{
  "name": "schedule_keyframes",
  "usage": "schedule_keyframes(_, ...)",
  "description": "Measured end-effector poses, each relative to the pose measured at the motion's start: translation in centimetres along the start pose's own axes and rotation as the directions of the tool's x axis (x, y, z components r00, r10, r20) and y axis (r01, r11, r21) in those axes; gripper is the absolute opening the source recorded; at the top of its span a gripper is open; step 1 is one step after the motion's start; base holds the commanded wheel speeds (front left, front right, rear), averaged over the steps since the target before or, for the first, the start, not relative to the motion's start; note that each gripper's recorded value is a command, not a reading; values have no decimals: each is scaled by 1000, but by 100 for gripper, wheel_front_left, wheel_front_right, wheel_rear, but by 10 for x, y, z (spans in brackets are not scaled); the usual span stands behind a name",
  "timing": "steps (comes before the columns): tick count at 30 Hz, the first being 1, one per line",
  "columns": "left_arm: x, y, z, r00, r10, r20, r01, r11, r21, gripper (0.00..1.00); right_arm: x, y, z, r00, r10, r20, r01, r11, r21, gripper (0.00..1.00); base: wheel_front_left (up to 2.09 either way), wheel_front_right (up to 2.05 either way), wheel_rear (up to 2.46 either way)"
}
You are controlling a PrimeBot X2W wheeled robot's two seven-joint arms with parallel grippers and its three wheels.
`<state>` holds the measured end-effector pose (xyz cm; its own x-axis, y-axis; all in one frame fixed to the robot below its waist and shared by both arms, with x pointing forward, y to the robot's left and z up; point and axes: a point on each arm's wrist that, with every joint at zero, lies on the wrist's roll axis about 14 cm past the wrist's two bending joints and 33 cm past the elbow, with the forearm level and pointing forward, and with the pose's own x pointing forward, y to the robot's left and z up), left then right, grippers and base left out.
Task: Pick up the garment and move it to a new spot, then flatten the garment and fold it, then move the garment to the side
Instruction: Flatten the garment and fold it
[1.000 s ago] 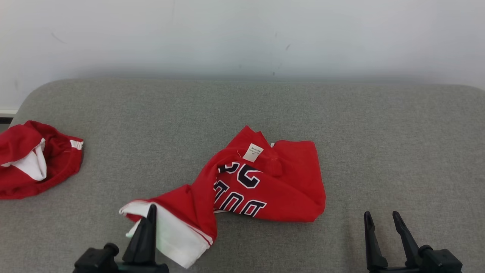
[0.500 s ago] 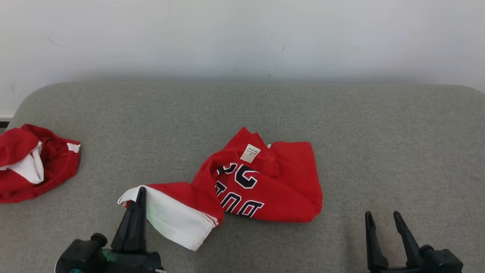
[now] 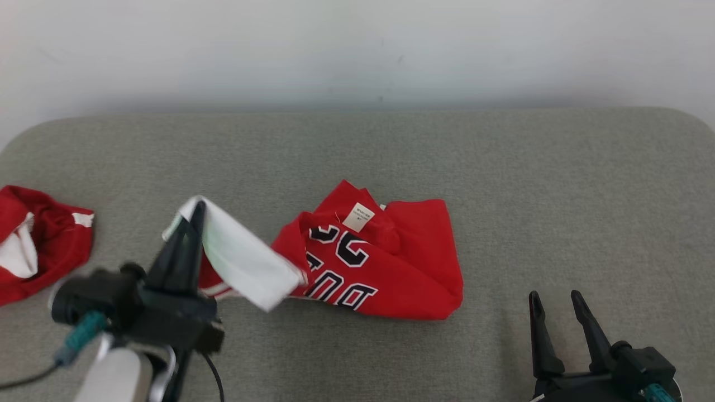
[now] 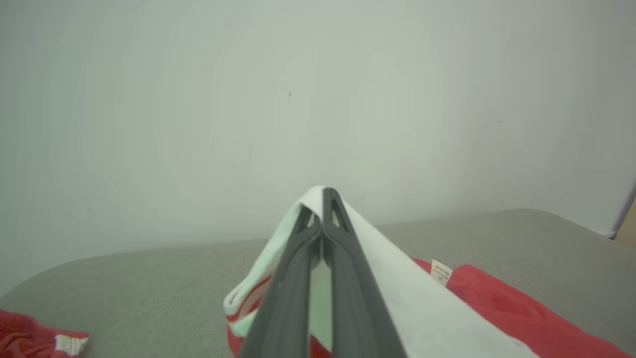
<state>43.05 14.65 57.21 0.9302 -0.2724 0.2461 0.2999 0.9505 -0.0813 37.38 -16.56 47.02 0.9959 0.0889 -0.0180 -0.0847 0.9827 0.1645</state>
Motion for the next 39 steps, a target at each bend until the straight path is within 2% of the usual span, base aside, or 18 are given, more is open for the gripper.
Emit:
schedule_keyframes(6,54,6,15,997,-81,15,79,994,78,0,5,-14,2,999,-42,8,42,999,11,100,0,0,0)
schedule_keyframes(11,97,9,12,993,-117,-4,117,989,95,0,6,-30,-3,996,-92,-7,92,996,16,100,0,0,0)
schedule_keyframes(19,153,18,-23,989,-118,-94,125,990,72,0,12,-54,-7,987,-159,-20,159,987,17,100,0,0,0)
schedule_keyframes(25,175,21,-70,975,-104,-199,114,993,39,0,11,-69,-11,979,-202,-33,203,979,5,100,0,0,0)
schedule_keyframes(26,176,21,-79,970,-102,-221,111,993,31,16,10,-71,-12,977,-209,-38,210,978,2,100,0,0,0)
schedule_keyframes(27,176,21,-87,967,-99,-236,109,994,28,42,8,-74,-14,976,-216,-43,216,976,-1,100,0,0,0)
schedule_keyframes(28,178,20,-92,965,-101,-243,111,993,29,100,7,-75,-15,974,-221,-46,222,975,-3,100,0,0,0)
schedule_keyframes(33,177,15,-97,965,-112,-239,121,992,25,100,4,-79,-18,971,-233,-57,233,972,-7,100,0,0,0)
schedule_keyframes(39,169,28,-63,985,-74,-156,80,996,36,100,4,-70,-18,976,-208,-56,209,978,-3,100,0,0,0)
